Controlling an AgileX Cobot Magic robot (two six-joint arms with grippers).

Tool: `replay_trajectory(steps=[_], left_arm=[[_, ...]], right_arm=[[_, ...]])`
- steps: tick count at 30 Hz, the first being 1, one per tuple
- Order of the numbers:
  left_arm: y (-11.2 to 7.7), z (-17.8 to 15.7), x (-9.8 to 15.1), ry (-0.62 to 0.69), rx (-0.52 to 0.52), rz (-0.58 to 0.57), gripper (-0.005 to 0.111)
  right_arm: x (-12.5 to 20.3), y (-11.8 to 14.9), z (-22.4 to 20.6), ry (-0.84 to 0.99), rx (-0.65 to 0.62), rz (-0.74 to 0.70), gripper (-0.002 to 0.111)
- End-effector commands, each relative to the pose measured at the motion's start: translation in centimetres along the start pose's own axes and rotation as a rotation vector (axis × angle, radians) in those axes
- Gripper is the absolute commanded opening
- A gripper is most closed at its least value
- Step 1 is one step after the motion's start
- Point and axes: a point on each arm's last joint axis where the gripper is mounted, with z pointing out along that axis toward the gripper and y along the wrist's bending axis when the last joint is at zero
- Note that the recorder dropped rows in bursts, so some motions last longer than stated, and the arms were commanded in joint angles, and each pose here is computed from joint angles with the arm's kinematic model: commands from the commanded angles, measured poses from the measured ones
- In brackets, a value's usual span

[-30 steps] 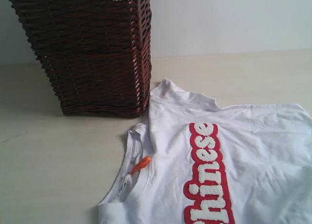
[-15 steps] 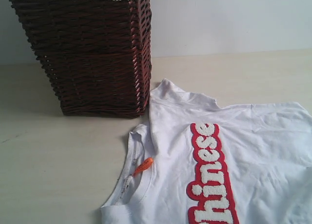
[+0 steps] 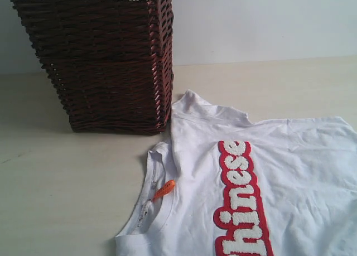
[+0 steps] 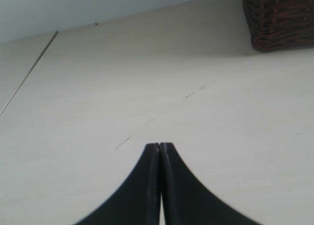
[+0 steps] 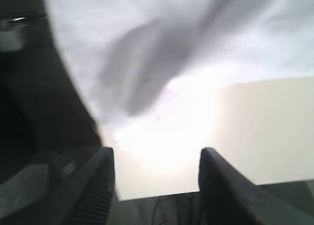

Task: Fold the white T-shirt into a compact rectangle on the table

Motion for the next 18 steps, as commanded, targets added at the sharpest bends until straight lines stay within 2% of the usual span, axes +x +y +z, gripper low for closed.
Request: replay_trajectory(steps=[1, 3, 5, 10, 13, 15, 18], left_arm=[[0.0, 0.0, -0.1, -0.004, 0.001, -0.015, 0.0], [0.0, 0.0, -0.1, -0.004, 0.001, -0.015, 0.0], [0.0, 0.0, -0.1, -0.004, 0.001, -0.015, 0.0], [0.0, 0.0, -0.1, -0.004, 0.001, -0.015, 0.0], [0.0, 0.0, -0.1, -0.004, 0.001, -0.015, 0.0], [0.0, 0.0, -0.1, -0.004, 0.001, -0.015, 0.0], [0.0, 0.0, -0.1, -0.004, 0.001, -0.015, 0.0]], right_arm=[[-0.5, -3.0, -0.6, -0.117, 0.356, 0.23, 0.052], [-0.6, -5.5, 0.3, -0.205, 0.48, 0.433, 0.052], [-0.4, -7.6, 1.7, -0.286, 0.52, 0.625, 0.052], [0.6, -12.3, 7.5, -0.43, 0.367, 1.161, 0.052], [2.3, -14.0, 9.7, -0.477, 0.285, 1.423, 0.051], [3.5, -14.5, 10.5, -0.496, 0.236, 1.532, 0.049], [4.9, -15.1, 11.1, -0.526, 0.198, 1.525, 0.034]])
